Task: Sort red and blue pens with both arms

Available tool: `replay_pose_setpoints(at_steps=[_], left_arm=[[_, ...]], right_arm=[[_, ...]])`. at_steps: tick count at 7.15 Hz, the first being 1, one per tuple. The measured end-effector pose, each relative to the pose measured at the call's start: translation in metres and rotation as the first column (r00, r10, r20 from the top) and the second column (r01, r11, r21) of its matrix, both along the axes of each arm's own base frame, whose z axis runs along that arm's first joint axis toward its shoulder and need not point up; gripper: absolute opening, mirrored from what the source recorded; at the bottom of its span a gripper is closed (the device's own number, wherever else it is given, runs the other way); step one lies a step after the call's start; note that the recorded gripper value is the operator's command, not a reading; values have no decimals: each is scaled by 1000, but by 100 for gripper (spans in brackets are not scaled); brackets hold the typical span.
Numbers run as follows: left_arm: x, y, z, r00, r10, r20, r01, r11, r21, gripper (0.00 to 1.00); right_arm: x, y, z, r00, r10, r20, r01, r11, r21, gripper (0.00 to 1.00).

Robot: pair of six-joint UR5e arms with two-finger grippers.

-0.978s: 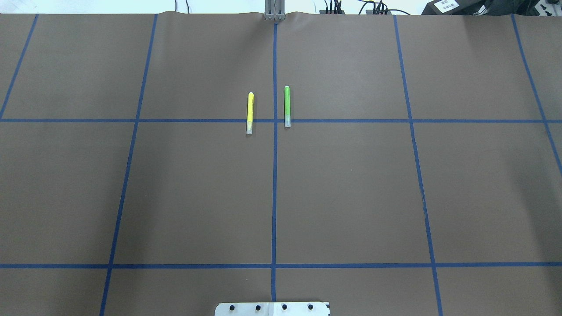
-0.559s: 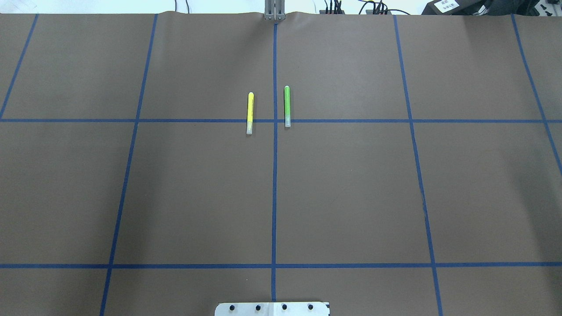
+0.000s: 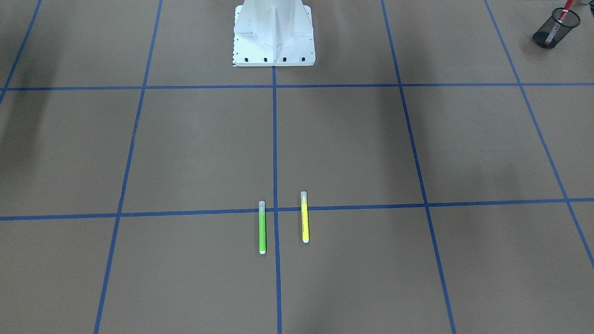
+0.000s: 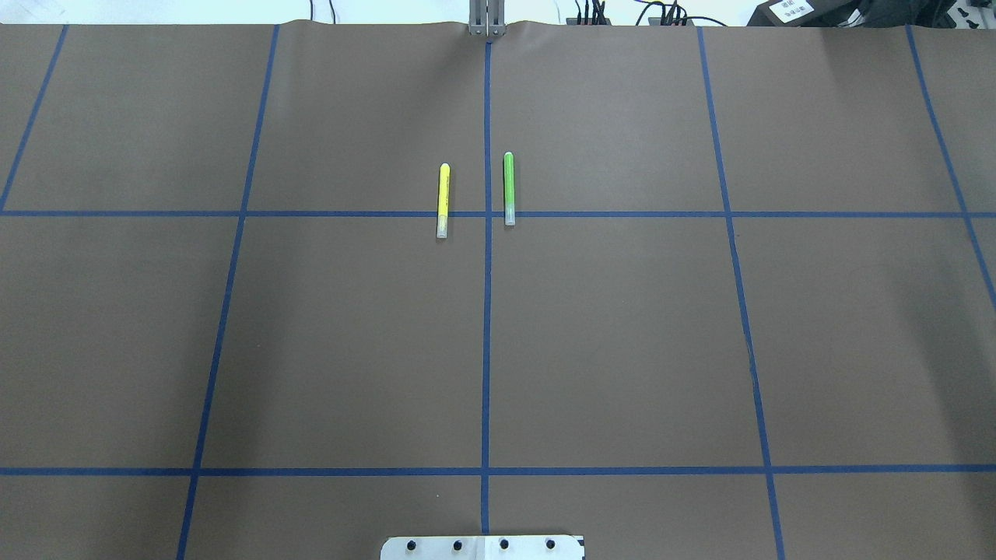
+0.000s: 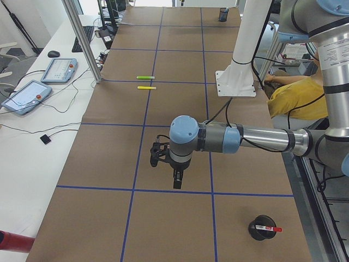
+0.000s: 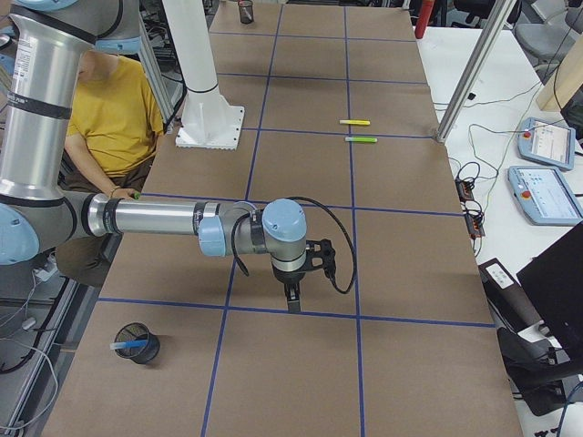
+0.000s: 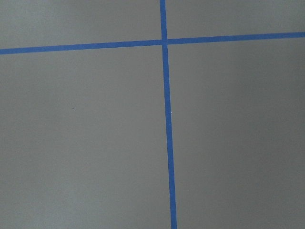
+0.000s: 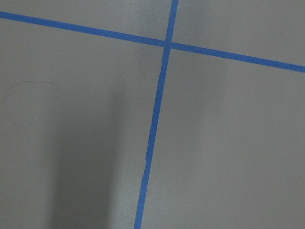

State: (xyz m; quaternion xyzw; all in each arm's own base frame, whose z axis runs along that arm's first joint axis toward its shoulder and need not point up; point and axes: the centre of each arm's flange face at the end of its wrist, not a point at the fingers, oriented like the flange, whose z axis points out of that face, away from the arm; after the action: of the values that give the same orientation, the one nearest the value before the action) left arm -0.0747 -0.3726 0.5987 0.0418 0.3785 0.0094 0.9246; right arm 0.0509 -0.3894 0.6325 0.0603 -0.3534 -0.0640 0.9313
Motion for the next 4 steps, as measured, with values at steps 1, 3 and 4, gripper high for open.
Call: replay_pose_setpoints(at_steps=[1, 3, 4], left_arm=[[0, 0, 0, 1000, 0, 0, 0, 1000, 1, 100], [0, 0, -1, 1000, 2, -1, -2, 1000, 3, 100], [0, 0, -1, 1000, 3, -1, -3, 1000, 4, 100]], right_arm=[[0, -1, -3, 1000, 0, 2, 0, 1000, 6, 100], [0, -1, -6, 1000, -1, 4, 1, 1000, 12, 100], [0, -1, -7, 1000, -1, 6, 1, 1000, 13, 100]])
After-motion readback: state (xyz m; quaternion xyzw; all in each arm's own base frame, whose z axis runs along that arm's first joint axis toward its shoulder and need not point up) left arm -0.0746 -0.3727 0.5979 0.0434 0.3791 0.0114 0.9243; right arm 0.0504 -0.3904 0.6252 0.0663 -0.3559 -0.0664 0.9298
